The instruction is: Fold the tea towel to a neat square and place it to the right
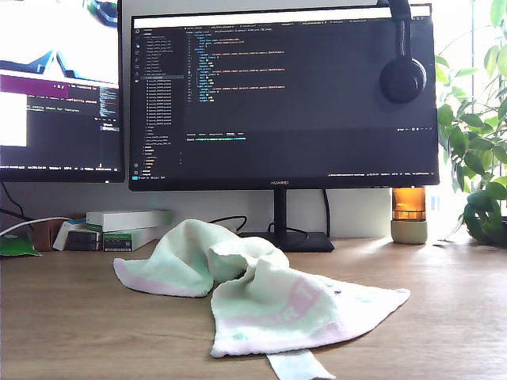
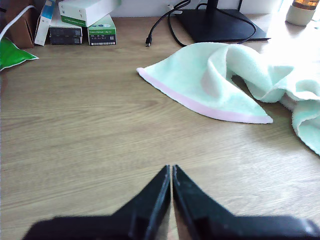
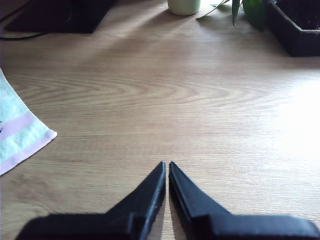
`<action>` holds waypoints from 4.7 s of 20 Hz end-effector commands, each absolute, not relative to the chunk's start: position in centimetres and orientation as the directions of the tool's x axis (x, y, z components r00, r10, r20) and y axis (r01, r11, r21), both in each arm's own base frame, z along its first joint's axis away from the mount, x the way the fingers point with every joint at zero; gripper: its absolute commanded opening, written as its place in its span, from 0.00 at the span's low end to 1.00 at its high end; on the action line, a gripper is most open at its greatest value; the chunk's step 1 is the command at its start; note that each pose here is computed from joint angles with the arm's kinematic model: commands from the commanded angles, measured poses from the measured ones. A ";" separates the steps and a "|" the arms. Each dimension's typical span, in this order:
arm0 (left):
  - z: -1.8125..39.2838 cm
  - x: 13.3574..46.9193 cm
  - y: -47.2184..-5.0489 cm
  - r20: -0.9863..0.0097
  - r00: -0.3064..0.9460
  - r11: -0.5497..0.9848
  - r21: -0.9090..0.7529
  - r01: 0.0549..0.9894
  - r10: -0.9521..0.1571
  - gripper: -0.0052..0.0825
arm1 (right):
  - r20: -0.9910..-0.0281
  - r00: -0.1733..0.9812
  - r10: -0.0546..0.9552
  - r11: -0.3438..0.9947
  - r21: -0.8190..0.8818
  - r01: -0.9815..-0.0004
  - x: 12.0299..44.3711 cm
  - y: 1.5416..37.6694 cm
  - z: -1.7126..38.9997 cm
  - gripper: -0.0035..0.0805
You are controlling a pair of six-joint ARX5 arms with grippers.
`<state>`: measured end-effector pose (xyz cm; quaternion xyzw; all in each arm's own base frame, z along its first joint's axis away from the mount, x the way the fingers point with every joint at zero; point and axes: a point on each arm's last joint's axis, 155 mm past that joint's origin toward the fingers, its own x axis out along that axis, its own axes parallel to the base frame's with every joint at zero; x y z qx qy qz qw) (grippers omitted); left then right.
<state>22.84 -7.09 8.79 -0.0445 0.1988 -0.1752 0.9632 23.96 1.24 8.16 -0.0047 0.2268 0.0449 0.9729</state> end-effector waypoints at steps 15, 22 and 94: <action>13.9 22.0 -12.3 -0.157 0.791 0.805 -0.180 0.566 -0.591 0.03 | -0.273 0.906 0.323 0.946 0.118 -0.302 24.7 6.0 12.2 0.03; 15.1 18.9 -16.7 -0.154 0.648 0.665 -0.146 0.732 -0.746 0.03 | -0.313 0.815 0.488 0.873 0.144 -0.467 23.6 10.0 14.8 0.03; -0.3 19.7 -28.3 -0.852 0.037 0.122 -0.032 0.992 -0.522 0.04 | -0.637 0.383 0.669 0.294 -0.246 -0.924 23.4 18.6 9.7 0.31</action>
